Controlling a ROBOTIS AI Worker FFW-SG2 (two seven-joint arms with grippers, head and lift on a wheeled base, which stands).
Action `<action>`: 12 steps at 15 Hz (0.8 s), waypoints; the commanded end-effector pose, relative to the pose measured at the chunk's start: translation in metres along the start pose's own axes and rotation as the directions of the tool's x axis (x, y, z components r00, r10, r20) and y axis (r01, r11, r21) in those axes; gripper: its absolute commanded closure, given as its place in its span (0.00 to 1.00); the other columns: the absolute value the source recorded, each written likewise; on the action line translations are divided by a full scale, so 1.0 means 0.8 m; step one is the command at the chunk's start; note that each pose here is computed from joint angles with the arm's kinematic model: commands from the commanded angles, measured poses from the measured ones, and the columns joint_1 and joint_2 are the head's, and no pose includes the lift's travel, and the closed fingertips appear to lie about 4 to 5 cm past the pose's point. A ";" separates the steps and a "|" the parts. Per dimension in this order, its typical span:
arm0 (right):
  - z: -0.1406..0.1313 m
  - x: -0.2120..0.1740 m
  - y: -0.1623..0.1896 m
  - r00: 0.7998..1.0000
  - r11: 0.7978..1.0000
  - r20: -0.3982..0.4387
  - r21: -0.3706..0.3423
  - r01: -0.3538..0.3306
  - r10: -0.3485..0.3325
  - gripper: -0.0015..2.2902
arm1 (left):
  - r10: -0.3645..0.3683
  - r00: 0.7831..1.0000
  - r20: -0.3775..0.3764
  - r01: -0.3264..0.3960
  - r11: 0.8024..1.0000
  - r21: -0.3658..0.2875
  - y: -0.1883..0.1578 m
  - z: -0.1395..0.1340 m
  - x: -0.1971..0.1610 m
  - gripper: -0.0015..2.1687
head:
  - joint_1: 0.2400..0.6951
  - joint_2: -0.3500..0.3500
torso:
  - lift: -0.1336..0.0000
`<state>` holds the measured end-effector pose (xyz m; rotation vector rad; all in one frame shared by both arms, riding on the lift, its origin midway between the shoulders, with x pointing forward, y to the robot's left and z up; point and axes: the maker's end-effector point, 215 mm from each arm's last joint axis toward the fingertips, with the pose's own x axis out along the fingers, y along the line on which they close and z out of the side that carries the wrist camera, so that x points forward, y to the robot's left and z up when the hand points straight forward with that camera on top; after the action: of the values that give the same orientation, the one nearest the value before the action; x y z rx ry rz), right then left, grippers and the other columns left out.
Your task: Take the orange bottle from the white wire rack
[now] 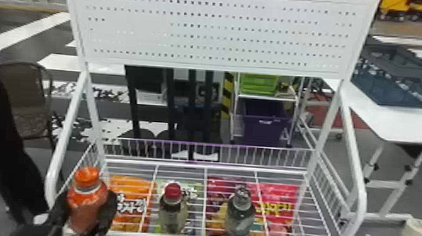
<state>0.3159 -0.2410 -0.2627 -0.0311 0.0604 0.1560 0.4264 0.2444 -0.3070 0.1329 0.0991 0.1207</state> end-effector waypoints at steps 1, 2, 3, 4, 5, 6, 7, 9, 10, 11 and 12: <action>0.000 0.001 0.001 1.000 1.000 0.000 0.000 -0.001 0.001 0.42 | -0.004 1.000 -0.017 0.004 1.000 0.019 0.010 0.022 -0.022 0.98 | 0.57 0.50 | 1.00; -0.001 0.001 0.001 1.000 1.000 -0.001 0.002 -0.001 0.001 0.42 | -0.024 1.000 -0.010 0.024 1.000 0.009 0.007 0.035 -0.033 0.98 | 0.57 0.50 | 1.00; -0.002 0.001 0.001 1.000 1.000 -0.003 0.006 -0.001 0.001 0.42 | -0.040 0.999 -0.007 0.040 0.999 0.000 0.007 0.041 -0.042 0.98 | 0.57 0.50 | 1.00; -0.004 0.002 0.001 1.000 1.000 -0.004 0.009 -0.001 0.001 0.42 | -0.056 0.998 -0.010 0.056 0.998 -0.003 0.004 0.042 -0.050 0.98 | 0.57 0.50 | 1.00; -0.005 0.002 0.000 1.000 1.000 -0.005 0.009 0.001 -0.001 0.42 | -0.069 0.998 -0.014 0.069 0.998 -0.003 0.001 0.040 -0.055 0.98 | 0.57 0.50 | 1.00; -0.006 0.003 0.000 1.000 1.000 -0.008 0.010 0.001 -0.001 0.42 | -0.078 0.997 -0.015 0.077 0.997 -0.006 -0.002 0.037 -0.056 0.98 | 0.57 0.50 | 1.00; -0.005 0.004 -0.001 1.000 1.000 -0.007 0.008 0.001 -0.001 0.42 | -0.079 0.997 -0.019 0.078 0.997 -0.009 -0.003 0.032 -0.057 0.98 | 0.57 0.50 | 1.00; -0.005 0.005 0.000 1.000 1.000 -0.006 0.007 0.000 0.000 0.42 | -0.077 0.997 -0.006 0.077 0.997 -0.026 -0.005 0.031 -0.059 0.98 | 0.57 0.50 | 1.00; -0.006 0.006 0.000 1.000 1.000 -0.009 0.008 0.000 0.000 0.42 | -0.080 0.997 0.002 0.080 0.996 -0.032 -0.008 0.033 -0.060 0.98 | 0.57 0.50 | 1.00; -0.007 0.006 0.000 1.000 1.000 -0.011 0.011 0.000 0.000 0.42 | -0.080 0.997 0.001 0.080 0.996 -0.032 -0.008 0.033 -0.060 0.98 | 0.57 0.50 | 1.00; -0.007 0.006 -0.001 1.000 1.000 -0.011 0.012 0.001 -0.001 0.42 | -0.078 0.997 0.001 0.078 0.996 -0.034 -0.008 0.033 -0.060 0.98 | 0.57 0.50 | 1.00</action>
<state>0.3206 -0.2409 -0.2682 -0.0234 0.0714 0.1556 0.3828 0.2295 -0.2775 0.0981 0.1031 0.0443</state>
